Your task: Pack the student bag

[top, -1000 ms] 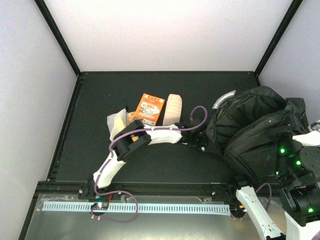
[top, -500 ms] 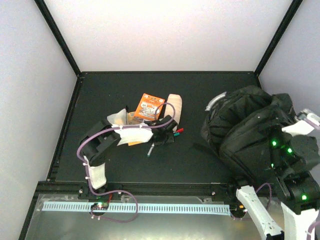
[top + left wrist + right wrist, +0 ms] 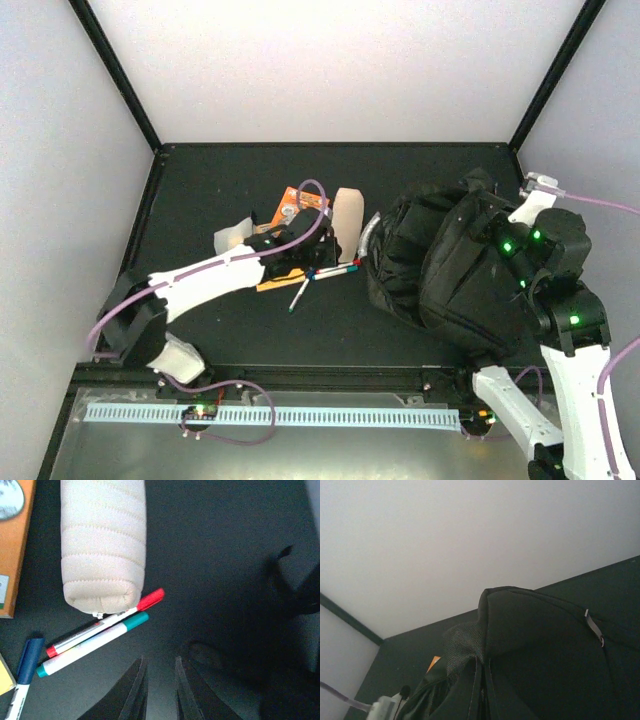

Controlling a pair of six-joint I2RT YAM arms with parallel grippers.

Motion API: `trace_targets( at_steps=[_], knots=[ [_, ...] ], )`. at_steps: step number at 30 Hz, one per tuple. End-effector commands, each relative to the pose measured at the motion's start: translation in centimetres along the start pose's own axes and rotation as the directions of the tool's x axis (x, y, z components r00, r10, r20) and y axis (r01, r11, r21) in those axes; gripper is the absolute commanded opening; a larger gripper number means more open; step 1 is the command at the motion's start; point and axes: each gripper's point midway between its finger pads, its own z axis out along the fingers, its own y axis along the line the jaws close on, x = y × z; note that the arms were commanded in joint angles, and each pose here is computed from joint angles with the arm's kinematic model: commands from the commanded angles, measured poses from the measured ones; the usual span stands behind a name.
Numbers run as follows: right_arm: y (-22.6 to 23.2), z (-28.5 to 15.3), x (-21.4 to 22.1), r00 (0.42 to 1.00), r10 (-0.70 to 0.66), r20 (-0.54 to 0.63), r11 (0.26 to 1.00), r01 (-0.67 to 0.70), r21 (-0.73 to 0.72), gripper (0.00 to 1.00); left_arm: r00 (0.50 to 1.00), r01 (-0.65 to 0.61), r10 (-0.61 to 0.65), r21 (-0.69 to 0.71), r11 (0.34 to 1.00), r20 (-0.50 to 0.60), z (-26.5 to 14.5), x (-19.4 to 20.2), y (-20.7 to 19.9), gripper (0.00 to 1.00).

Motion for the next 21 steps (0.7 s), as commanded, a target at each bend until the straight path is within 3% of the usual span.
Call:
trace_targets(
  at_steps=[1,8,10,16,21],
  knots=[
    [3.6,0.0,-2.3,0.998,-0.013,0.061,0.986,0.023,-0.167,0.02,0.996,-0.063,0.060,0.054,0.997,0.063,-4.0,-2.0,-1.3,0.18],
    [5.1,0.9,-0.9,0.998,-0.043,-0.041,0.971,0.032,-0.239,0.02,0.987,-0.095,0.083,0.083,0.992,0.140,-8.8,-3.6,-0.7,0.26],
    [5.1,1.1,-0.1,0.996,-0.051,-0.075,0.968,0.031,-0.249,0.02,0.983,-0.105,0.089,0.095,0.990,0.163,-9.9,-3.7,-0.4,0.38],
    [5.1,2.0,1.8,0.985,-0.063,-0.162,0.964,0.018,-0.264,0.02,0.957,-0.148,0.099,0.168,0.975,0.273,-13.6,-4.1,-0.6,0.59],
    [5.6,2.9,3.2,0.971,-0.066,-0.232,0.956,-0.005,-0.292,0.02,0.940,-0.195,0.111,0.242,0.950,0.322,-15.9,-3.7,-1.3,0.86]
  ],
)
